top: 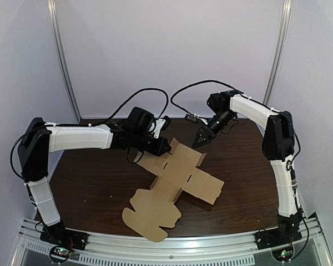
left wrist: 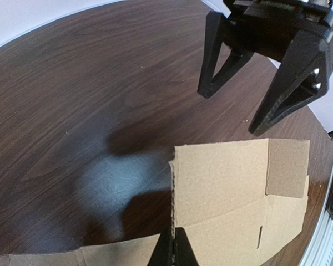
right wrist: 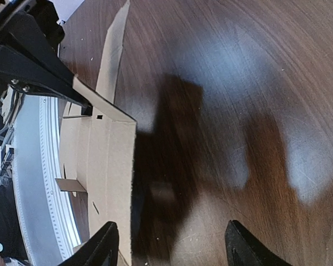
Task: Fold the paper box
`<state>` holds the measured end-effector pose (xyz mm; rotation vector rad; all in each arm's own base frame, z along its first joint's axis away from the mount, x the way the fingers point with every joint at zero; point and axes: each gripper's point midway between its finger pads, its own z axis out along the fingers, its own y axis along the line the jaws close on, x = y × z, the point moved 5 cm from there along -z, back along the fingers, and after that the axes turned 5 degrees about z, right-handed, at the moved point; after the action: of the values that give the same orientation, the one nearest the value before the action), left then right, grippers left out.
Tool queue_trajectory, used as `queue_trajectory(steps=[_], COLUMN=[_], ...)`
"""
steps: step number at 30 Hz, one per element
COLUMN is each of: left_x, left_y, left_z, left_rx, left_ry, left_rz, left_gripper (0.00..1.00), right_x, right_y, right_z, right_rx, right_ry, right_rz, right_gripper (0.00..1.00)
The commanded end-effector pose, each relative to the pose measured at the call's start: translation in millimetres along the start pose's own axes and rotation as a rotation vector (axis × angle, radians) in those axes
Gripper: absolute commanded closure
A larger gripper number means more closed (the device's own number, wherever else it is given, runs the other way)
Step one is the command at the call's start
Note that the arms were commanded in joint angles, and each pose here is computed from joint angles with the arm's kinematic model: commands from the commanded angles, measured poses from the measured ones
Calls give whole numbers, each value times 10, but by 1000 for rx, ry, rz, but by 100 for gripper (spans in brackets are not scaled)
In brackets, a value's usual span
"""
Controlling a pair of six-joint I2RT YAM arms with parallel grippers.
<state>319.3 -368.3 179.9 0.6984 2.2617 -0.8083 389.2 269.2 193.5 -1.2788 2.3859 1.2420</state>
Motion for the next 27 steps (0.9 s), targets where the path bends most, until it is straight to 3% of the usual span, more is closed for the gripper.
queue_trajectory(steps=[1, 9, 11, 13, 17, 21, 27], left_x=[-174, -190, -189, -191, -185, -192, -424], left_y=[-104, -108, -104, -95, -85, -139, -239], left_z=[-168, -199, -213, -229, -251, -392, -1026], left_rx=[6, -2, -6, -14, -24, -9, -28], left_ry=[-86, -99, -104, -112, -113, -110, -172], left_rz=[44, 48, 48, 51, 55, 68, 131], left_gripper=[100, 100, 100, 100, 100, 89, 68], right_x=[386, 411, 429, 453, 452, 397, 288], right_y=[411, 539, 551, 544, 550, 640, 800], right_z=[63, 184, 201, 235, 241, 145, -58], right_rx=[-169, -240, -268, -281, -292, -278, -202], right_ry=[200, 233, 240, 252, 248, 223, 180], right_rz=[231, 249, 265, 283, 298, 231, 80], right_gripper=[35, 44, 51, 64, 100, 100, 100])
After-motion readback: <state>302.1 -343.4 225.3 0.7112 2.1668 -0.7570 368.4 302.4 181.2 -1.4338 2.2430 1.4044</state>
